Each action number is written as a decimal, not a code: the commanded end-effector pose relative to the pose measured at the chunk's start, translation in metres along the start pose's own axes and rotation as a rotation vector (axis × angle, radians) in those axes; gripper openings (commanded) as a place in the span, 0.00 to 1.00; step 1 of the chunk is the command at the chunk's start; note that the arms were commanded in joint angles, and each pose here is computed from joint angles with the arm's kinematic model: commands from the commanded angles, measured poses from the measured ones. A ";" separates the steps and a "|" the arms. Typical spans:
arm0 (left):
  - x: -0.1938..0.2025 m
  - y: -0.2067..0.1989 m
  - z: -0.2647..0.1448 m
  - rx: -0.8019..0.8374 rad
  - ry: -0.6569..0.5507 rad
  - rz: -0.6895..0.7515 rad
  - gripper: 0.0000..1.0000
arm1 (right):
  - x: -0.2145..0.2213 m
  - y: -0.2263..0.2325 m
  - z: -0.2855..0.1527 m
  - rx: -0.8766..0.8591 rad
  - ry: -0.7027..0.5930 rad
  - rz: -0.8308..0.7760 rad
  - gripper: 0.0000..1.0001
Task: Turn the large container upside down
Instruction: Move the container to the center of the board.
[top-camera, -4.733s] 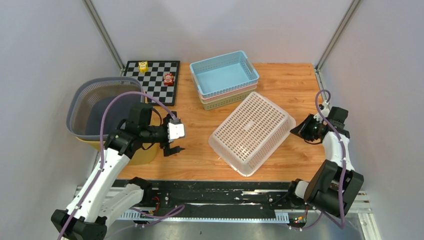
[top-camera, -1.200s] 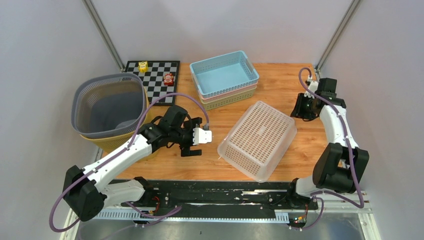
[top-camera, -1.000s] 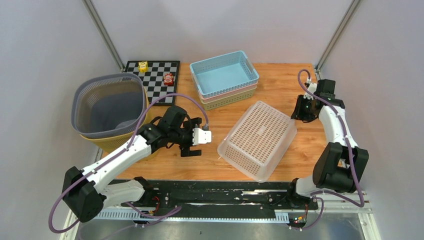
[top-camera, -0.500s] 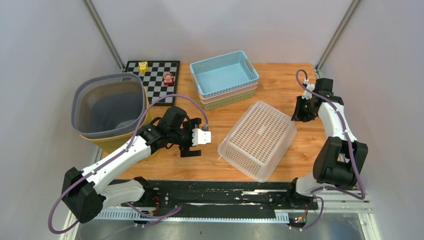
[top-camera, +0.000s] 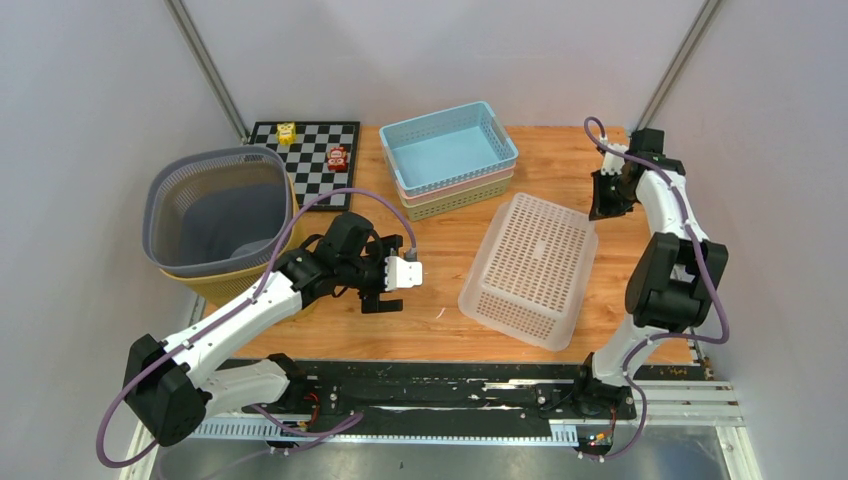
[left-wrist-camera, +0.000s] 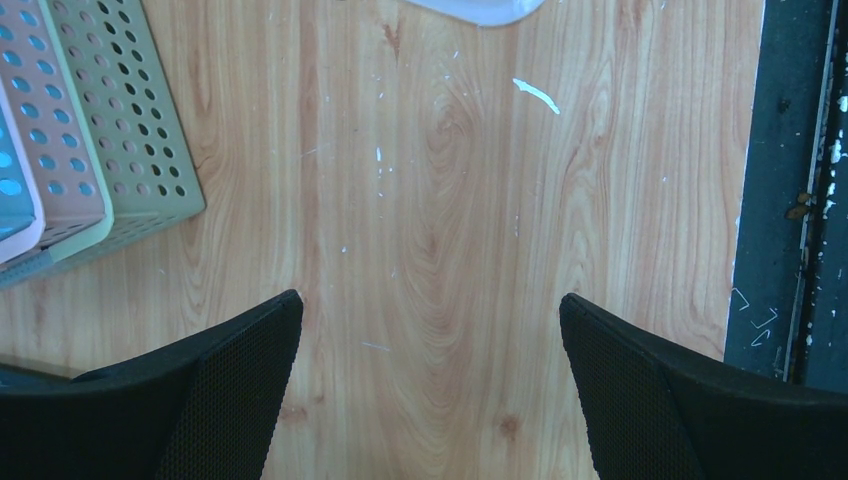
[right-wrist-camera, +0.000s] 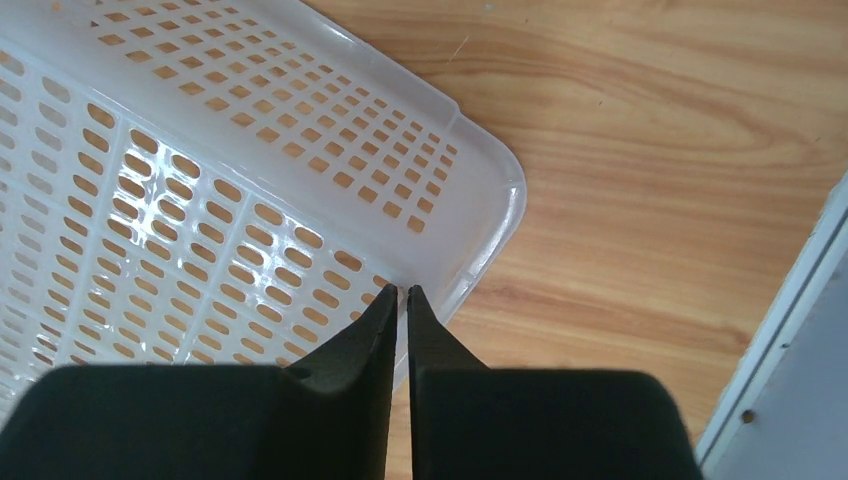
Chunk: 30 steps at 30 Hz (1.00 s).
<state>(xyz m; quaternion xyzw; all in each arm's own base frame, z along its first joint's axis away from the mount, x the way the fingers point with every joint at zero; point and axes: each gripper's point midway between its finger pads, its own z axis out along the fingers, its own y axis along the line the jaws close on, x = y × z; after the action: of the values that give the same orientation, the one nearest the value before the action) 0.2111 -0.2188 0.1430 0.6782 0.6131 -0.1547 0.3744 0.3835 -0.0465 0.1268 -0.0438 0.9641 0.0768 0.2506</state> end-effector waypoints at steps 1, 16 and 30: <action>-0.002 -0.002 -0.001 -0.006 -0.013 0.007 1.00 | 0.002 -0.014 0.009 0.028 0.086 -0.152 0.08; -0.001 -0.002 -0.001 -0.009 -0.009 0.006 1.00 | -0.027 -0.059 0.011 0.136 0.128 -0.543 0.04; -0.002 -0.001 -0.001 -0.009 -0.011 0.007 1.00 | -0.072 -0.012 -0.058 0.158 -0.087 -0.593 0.55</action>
<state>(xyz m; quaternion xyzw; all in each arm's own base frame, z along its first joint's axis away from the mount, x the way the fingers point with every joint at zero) 0.2115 -0.2179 0.1442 0.6774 0.6132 -0.1520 0.3767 0.4308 -0.1050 0.1570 -0.2863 0.9215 -0.0871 0.2474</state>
